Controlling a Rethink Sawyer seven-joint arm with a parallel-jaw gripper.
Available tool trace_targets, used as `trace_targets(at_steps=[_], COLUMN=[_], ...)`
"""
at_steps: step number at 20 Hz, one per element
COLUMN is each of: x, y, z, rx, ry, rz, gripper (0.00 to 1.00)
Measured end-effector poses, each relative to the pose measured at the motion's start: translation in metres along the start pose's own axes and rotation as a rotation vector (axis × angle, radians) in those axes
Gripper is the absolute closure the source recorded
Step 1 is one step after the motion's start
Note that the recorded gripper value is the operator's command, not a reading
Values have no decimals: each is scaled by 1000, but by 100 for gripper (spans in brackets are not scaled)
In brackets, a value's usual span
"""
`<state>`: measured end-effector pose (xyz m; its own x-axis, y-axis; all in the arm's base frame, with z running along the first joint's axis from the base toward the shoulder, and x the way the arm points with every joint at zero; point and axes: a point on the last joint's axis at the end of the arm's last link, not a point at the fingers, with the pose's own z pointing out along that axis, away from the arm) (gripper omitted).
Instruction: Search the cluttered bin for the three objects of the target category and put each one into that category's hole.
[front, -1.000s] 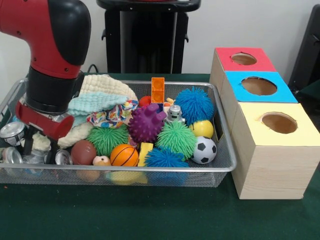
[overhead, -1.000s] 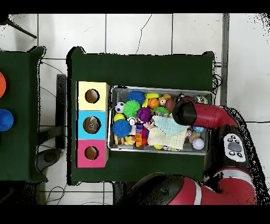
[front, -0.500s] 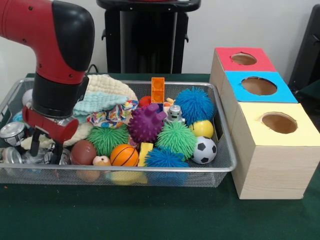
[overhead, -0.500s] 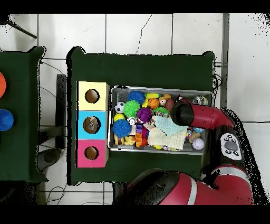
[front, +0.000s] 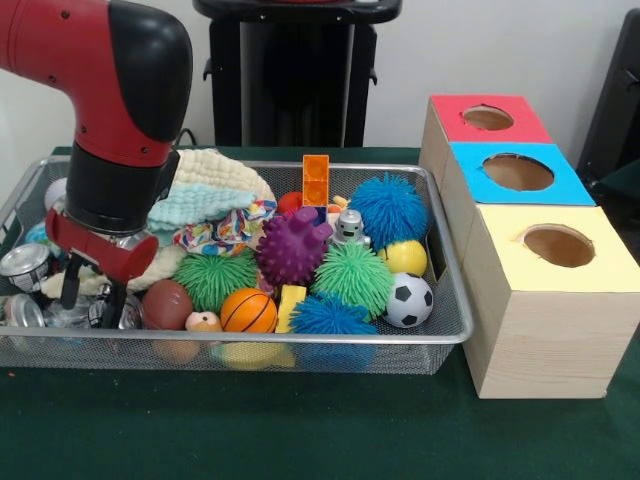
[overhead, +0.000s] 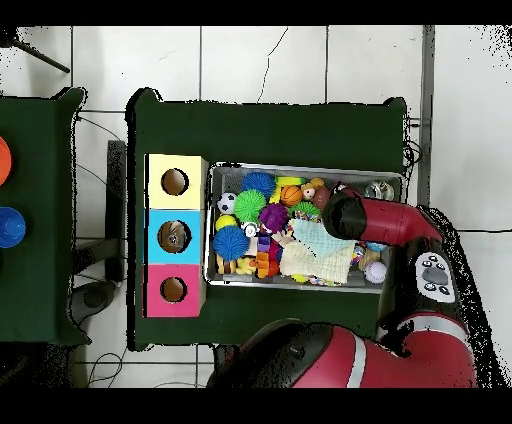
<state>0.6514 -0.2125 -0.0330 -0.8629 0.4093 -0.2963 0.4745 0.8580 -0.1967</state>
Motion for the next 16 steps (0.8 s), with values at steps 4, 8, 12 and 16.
trace_targets(at_steps=[4, 8, 12, 16], x=[0, -3, -12, -28], y=[0, -1, -3, -6], z=[-1, -4, -13, -29], rx=[-1, -1, -1, -1], ry=[1, -4, -22, -54], rz=[4, 5, 9, 16], gripper=[0, 0, 0, 0])
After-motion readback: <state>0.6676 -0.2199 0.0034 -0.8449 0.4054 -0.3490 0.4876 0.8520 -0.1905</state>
